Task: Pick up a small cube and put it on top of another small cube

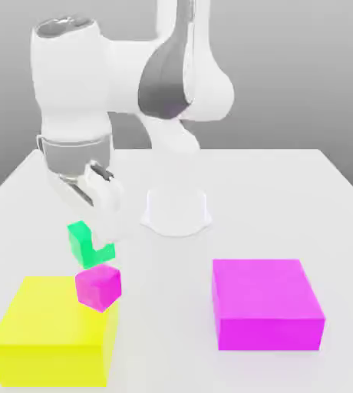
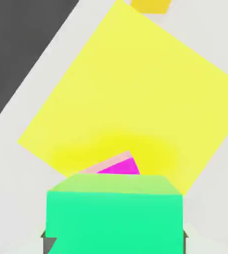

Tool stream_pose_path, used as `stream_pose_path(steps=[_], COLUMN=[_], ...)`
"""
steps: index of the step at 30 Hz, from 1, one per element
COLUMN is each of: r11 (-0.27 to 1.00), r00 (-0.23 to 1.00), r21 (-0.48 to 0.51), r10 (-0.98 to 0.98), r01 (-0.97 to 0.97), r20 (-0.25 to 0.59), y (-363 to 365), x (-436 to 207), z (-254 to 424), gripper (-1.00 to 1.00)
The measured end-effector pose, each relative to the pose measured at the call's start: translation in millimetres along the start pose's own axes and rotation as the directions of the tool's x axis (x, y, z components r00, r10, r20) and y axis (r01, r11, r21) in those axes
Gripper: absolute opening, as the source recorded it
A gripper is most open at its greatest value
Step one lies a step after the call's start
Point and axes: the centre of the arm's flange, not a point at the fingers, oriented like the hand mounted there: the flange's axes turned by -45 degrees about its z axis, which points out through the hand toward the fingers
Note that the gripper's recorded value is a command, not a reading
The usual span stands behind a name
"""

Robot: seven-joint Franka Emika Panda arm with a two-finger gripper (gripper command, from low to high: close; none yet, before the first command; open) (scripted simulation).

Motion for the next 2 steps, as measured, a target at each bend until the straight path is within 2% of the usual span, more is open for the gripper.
stream_pose_path(steps=[2], r11=[1.0], r00=[1.0], r21=[0.0], r10=[0.0], r01=[0.0], r20=[0.0], y=[0.0], x=[0.0], z=[0.0], gripper=[1.0])
